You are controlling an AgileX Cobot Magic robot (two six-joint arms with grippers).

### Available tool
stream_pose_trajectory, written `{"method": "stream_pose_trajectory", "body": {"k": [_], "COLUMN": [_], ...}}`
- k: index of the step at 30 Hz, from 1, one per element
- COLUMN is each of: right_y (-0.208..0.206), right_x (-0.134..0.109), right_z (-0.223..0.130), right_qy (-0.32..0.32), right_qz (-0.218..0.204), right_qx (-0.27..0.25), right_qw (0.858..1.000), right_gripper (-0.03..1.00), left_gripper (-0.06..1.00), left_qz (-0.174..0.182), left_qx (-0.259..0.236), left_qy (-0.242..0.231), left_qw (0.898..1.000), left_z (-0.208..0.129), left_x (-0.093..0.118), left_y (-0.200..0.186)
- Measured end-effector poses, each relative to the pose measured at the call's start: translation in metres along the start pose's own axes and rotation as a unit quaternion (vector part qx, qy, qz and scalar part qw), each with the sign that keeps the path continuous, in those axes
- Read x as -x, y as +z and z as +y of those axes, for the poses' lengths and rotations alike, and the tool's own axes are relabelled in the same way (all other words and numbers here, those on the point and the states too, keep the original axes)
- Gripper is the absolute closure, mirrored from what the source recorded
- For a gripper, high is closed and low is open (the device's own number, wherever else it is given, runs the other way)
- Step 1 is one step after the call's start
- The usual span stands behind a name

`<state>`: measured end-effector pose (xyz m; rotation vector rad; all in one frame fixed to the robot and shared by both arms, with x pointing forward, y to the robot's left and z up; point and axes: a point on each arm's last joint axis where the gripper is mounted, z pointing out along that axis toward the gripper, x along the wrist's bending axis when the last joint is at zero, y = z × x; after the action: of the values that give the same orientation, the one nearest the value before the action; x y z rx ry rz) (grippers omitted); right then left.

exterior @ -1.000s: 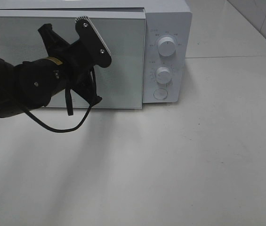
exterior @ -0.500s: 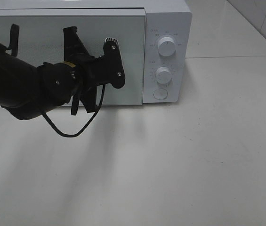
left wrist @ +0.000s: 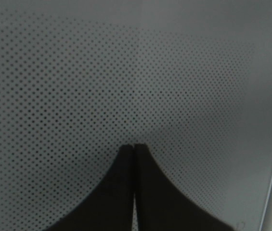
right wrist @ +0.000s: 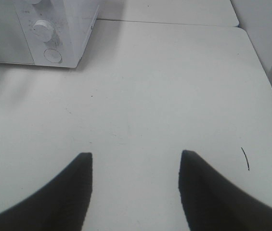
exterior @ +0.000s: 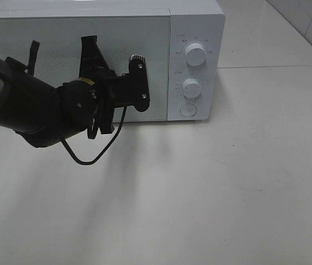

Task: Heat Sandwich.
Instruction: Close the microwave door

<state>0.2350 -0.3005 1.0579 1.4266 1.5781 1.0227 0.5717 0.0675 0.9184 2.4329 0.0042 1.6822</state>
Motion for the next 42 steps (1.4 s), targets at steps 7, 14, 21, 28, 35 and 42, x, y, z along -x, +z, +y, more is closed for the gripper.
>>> {"method": "stream_pose_trajectory", "body": {"k": [7,14,21,28,35,42], "right_y": [0.000,0.000,0.000,0.000,0.000,0.000], "right_x": [0.000,0.000,0.000,0.000,0.000,0.000], "right_z": [0.000,0.000,0.000,0.000,0.000,0.000], "right_qy": [0.000,0.000,0.000,0.000,0.000,0.000], "right_qz": [0.000,0.000,0.000,0.000,0.000,0.000], "right_qx": [0.000,0.000,0.000,0.000,0.000,0.000], "right_qw": [1.000,1.000,1.000,1.000,1.000,1.000], "right_gripper": [0.43,0.43,0.43,0.43,0.43,0.43], "left_gripper": [0.94,0.94,0.94,0.94,0.94,0.94], "left_qz": [-0.003,-0.009,-0.046,-0.110,-0.182,-0.203], "left_qx": [-0.018,-0.043,-0.035,0.005,0.074,0.114], "left_qy": [-0.025,-0.097,-0.301,-0.414,-0.450,-0.453], "left_qw": [1.000,0.994,0.952,0.904,0.871,0.861], "left_z": [0.000,0.002,0.006,0.015,0.019,0.016], "left_x": [0.000,-0.010,-0.051,-0.072,-0.081,-0.086], "left_y": [-0.001,-0.009,-0.035,-0.061,-0.095,-0.118]}}
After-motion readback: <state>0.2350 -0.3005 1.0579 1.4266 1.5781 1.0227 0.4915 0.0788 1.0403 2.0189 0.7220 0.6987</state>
